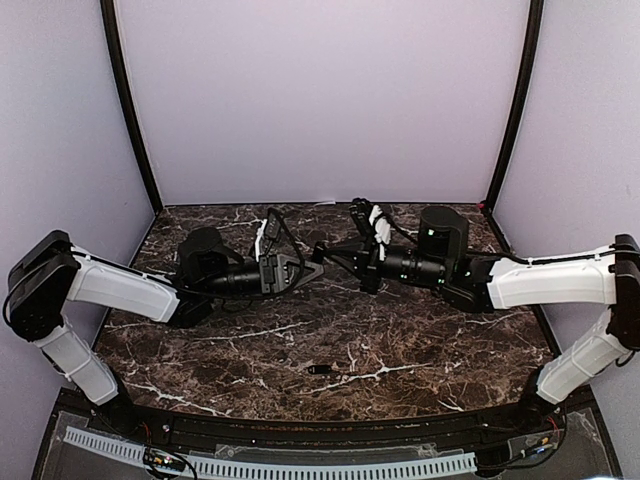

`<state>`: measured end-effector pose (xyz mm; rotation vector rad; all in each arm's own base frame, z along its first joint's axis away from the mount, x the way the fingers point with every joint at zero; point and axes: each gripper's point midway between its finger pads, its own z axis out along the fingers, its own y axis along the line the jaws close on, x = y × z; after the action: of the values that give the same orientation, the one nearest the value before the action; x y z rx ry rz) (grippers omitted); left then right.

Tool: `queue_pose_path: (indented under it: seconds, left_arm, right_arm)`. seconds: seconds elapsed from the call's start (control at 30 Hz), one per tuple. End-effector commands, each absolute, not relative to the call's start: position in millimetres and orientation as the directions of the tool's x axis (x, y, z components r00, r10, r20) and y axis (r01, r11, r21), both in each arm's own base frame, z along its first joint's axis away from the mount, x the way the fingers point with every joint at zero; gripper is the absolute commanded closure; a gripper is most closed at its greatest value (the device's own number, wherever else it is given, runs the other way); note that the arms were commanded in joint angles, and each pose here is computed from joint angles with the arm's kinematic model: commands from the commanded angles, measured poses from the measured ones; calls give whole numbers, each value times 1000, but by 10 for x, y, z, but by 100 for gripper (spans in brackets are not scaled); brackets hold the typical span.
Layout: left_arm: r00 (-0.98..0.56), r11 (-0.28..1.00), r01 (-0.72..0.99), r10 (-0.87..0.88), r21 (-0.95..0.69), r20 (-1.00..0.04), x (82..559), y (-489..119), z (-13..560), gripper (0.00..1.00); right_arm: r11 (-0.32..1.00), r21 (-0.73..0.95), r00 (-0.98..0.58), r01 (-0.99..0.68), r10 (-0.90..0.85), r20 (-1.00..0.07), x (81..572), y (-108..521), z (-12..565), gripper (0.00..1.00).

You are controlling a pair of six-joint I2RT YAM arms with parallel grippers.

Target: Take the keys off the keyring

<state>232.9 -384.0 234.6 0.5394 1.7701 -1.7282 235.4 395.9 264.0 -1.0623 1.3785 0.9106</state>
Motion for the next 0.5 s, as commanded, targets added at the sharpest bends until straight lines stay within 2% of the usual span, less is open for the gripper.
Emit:
queue_pose_path:
  seconds: [0.0,0.13,0.4,0.47]
  left_arm:
    - [-709,-9,697,-158,-717,-688,2293,-3862,2631,52]
    - [-703,-16,702,-176,-712,-689,2301,-3843,2698,55]
    - [-704,-36,700,-196,-713,-682,2284,-3820,2794,73]
    - [-707,-43,698,-201,-715,-678,2279,-3810,2808,74]
  right_arm:
    - [286,-92,86,-954,-35,-996,2265,3936,2887,100]
    - [288,-95,86,-953,-42,-995,2257,3934,2868,100]
    - [304,-102,88,-947,-62,-994,2278,3931,2797,100]
    - [307,-103,87,-946,-66,-994,2285,3933,2779,100]
